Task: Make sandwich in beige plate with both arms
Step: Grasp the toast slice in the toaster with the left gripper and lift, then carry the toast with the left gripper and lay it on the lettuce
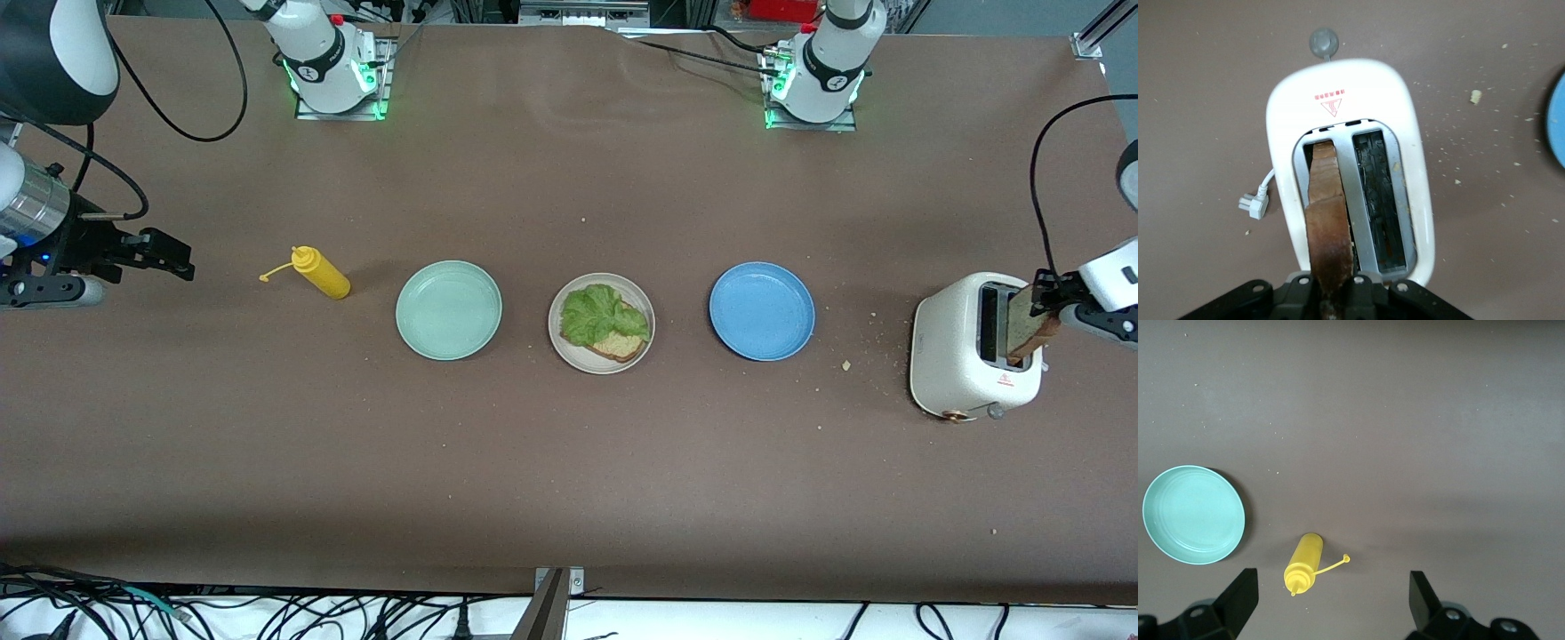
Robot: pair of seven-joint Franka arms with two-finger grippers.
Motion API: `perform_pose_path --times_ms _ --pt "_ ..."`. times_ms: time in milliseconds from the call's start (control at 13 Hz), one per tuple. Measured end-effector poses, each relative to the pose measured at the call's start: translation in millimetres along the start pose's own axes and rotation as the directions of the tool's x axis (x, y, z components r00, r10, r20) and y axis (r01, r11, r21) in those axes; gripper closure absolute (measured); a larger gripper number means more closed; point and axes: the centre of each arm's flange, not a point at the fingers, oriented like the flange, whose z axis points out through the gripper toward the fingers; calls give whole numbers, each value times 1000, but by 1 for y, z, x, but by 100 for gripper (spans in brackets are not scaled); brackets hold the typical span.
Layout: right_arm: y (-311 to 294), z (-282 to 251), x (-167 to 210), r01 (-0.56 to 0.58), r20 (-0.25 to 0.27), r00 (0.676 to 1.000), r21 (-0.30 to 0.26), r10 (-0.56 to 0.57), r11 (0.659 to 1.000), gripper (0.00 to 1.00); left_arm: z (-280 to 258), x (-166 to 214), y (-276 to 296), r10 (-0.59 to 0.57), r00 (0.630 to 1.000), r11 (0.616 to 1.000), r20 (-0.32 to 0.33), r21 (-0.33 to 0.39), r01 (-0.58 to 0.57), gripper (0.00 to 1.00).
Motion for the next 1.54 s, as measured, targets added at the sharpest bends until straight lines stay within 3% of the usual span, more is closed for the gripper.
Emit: perform_pose_path --times_ms 308,538,769,1000,1231,1385,1538 --pt "4 -3 0 -7 -6 1000 -1 7 1000 0 -79 8 8 27 1000 999 11 -23 -27 92" --pt "11 -5 0 -18 -9 1000 -3 18 1000 0 -104 19 30 36 999 997 36 -66 -33 92" --pt "11 -5 0 -16 -7 1000 -3 16 1000 0 -106 39 70 -31 999 967 13 -254 33 92" --pt "6 -5 0 -8 -6 1000 -2 8 1000 0 -74 78 121 -81 996 865 40 -493 90 92" --pt "7 -5 0 -10 -6 1000 -2 10 1000 0 -17 139 195 -57 994 715 90 -691 103 92" --pt "8 -5 0 -12 -5 1000 -2 12 1000 0 26 168 234 -36 993 601 117 -791 115 92" --pt "9 -5 0 -13 -5 1000 -3 13 1000 0 54 189 268 -15 992 554 129 -824 115 92"
